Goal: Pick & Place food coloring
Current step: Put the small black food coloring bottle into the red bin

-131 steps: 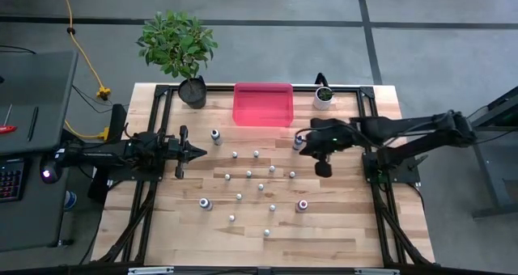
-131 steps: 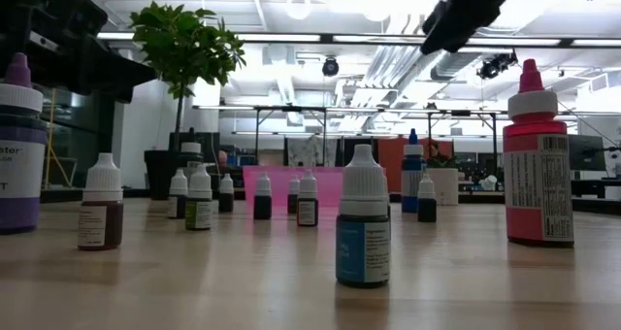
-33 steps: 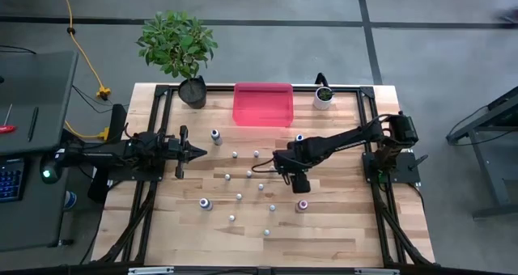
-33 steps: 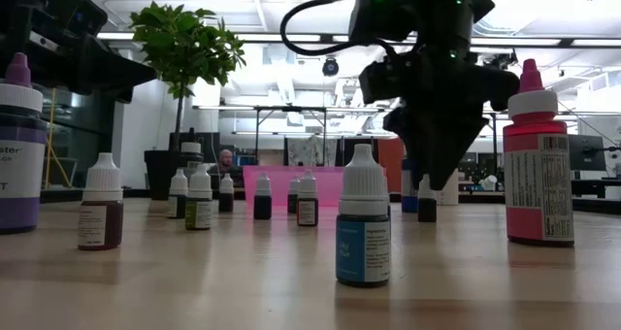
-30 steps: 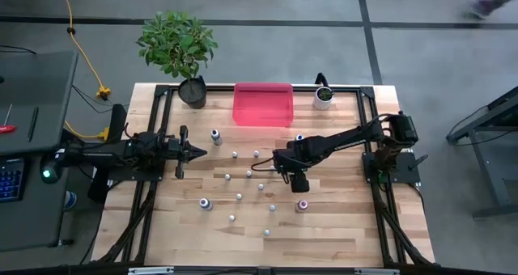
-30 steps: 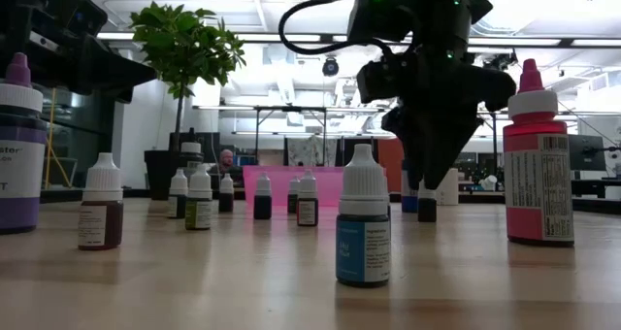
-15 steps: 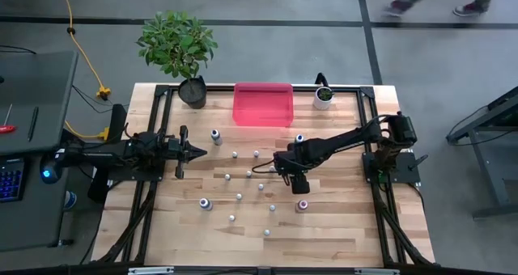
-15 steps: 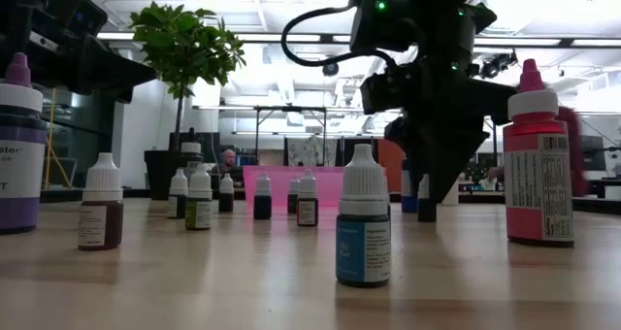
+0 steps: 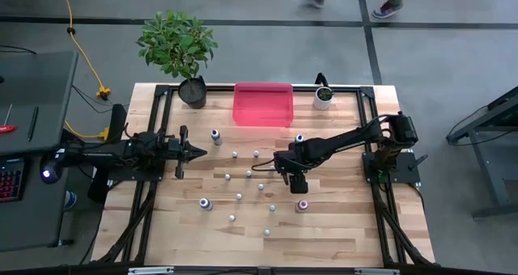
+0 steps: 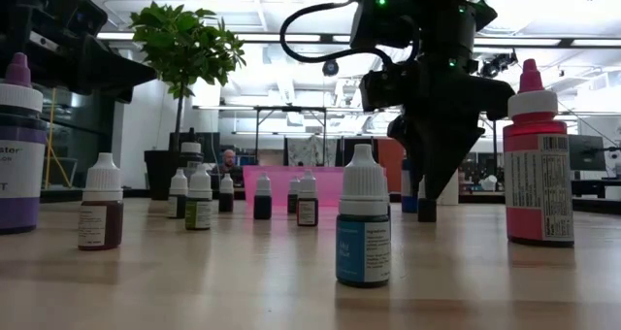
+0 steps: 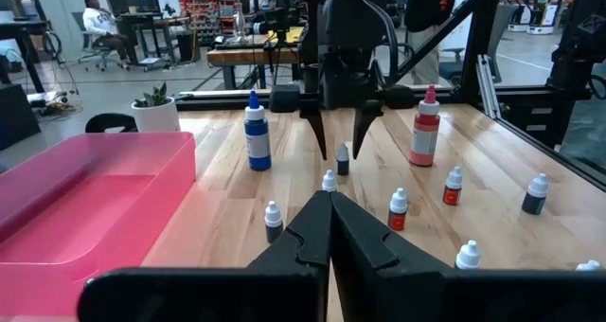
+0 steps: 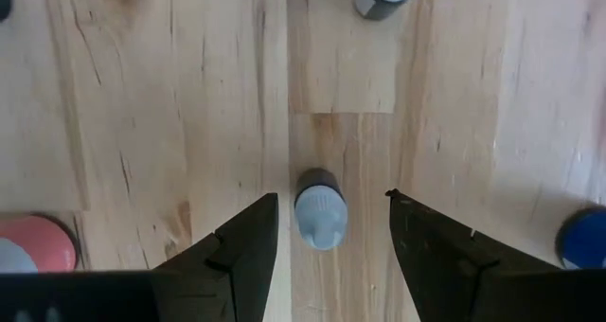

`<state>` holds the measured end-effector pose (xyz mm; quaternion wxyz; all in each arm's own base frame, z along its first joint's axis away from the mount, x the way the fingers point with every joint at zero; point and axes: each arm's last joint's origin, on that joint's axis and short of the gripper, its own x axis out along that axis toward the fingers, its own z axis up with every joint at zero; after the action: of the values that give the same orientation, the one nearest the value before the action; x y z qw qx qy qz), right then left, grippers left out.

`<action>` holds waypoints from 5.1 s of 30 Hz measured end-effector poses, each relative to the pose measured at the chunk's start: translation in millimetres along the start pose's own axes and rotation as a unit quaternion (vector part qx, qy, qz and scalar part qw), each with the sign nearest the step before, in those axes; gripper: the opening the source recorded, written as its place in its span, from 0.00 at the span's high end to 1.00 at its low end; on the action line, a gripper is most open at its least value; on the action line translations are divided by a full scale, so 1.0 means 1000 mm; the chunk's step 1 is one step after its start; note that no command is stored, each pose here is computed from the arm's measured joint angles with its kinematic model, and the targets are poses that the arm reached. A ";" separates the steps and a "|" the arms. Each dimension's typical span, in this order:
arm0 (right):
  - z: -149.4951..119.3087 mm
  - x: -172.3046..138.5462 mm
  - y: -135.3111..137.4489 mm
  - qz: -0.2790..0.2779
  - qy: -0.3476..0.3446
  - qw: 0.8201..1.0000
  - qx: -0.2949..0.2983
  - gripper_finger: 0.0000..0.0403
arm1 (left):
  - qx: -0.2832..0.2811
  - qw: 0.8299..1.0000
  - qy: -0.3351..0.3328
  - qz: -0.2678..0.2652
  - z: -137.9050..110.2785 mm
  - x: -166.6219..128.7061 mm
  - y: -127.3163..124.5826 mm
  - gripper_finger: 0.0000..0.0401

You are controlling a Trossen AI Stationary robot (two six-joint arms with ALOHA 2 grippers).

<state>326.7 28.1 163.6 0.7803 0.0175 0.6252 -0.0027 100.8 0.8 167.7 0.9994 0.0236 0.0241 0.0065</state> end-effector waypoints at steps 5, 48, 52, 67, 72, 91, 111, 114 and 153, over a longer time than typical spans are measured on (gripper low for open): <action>0.000 -0.001 0.000 0.000 0.001 1.000 0.010 0.52 | 0.000 1.000 0.000 0.000 0.000 0.000 0.000 1.00; 0.036 -0.068 0.001 0.008 -0.038 0.998 0.045 0.86 | 0.000 1.000 0.000 0.000 0.000 0.000 0.000 1.00; 0.052 -0.106 -0.004 -0.004 -0.066 0.996 0.064 0.86 | 0.000 1.000 0.000 0.001 0.000 0.000 0.000 1.00; 0.068 -0.175 -0.078 -0.090 -0.140 0.967 0.192 0.86 | 0.000 1.000 0.000 0.001 0.000 0.000 0.000 1.00; 0.068 -0.173 -0.112 -0.119 -0.157 0.956 0.216 0.86 | 0.000 1.000 0.000 0.001 0.000 0.000 0.000 1.00; 0.101 -0.105 -0.238 -0.124 -0.098 0.926 0.344 0.86 | 0.000 1.000 0.000 0.001 0.000 0.000 0.000 1.00; 0.072 -0.045 -0.305 -0.082 0.000 0.905 0.418 0.86 | 0.000 1.000 0.000 0.001 0.000 0.000 0.000 1.00; 0.068 -0.039 -0.311 -0.074 -0.007 0.899 0.431 0.86 | 0.000 1.000 0.000 0.001 0.000 0.000 0.000 1.00; 0.056 -0.018 -0.325 -0.130 -0.014 0.878 0.461 0.70 | 0.000 1.000 0.000 0.001 0.000 0.000 0.000 1.00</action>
<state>368.8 -298.3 185.3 0.6851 0.2940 0.5389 -0.3922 100.8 0.9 167.8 0.9994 0.0234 0.0238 0.0078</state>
